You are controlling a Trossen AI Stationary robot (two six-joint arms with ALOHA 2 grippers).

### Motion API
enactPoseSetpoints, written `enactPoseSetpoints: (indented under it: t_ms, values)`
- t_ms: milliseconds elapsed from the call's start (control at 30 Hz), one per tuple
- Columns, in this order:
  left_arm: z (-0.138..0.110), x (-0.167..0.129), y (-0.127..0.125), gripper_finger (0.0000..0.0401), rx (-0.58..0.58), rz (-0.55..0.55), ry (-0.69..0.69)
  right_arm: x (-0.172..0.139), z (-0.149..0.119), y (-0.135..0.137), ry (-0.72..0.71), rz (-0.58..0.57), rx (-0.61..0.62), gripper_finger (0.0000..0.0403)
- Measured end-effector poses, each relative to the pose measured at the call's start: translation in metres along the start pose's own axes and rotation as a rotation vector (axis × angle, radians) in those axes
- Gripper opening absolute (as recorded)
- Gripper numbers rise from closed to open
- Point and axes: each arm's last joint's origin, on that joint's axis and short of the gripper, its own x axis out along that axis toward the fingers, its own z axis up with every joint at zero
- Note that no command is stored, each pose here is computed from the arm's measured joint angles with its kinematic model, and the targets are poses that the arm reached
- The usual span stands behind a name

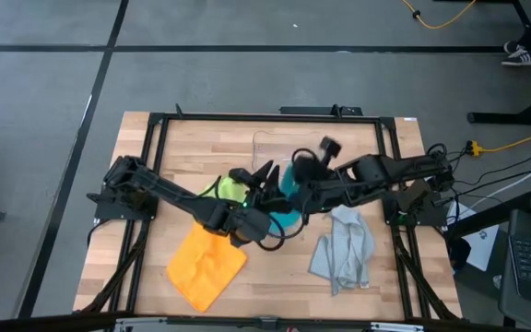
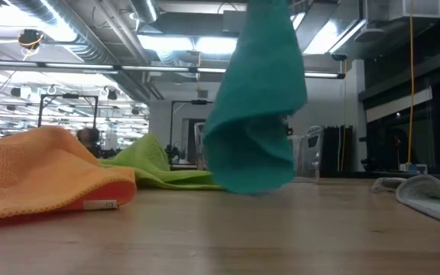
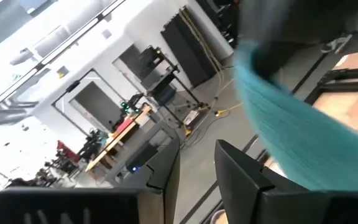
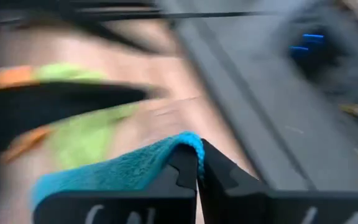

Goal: Fold microfiber towels
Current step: Fold the blue towel

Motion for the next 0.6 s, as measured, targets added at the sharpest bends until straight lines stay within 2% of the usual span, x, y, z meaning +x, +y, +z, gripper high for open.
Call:
enactPoseSetpoints:
  t_ms: [100,333,433,600]
  values:
    - [0.0,-0.006,0.0,0.0093,0.003,-0.013,-0.01,0.0,-0.001,-0.005,-0.046,-0.112,0.099,0.0]
    - [-0.001,-0.004,-0.001,0.0093,0.027,-0.02,-0.013,0.0,0.003,-0.004,-0.107,-0.13,0.325,0.0]
    - [-0.001,0.002,-0.003,0.0093,0.035,-0.061,-0.03,0.001,0.005,-0.004,-0.121,-0.122,0.402,0.0]
    - [0.0,0.014,-0.005,0.0093,0.031,-0.137,-0.06,0.0,0.007,-0.004,-0.135,-0.114,0.412,0.0]
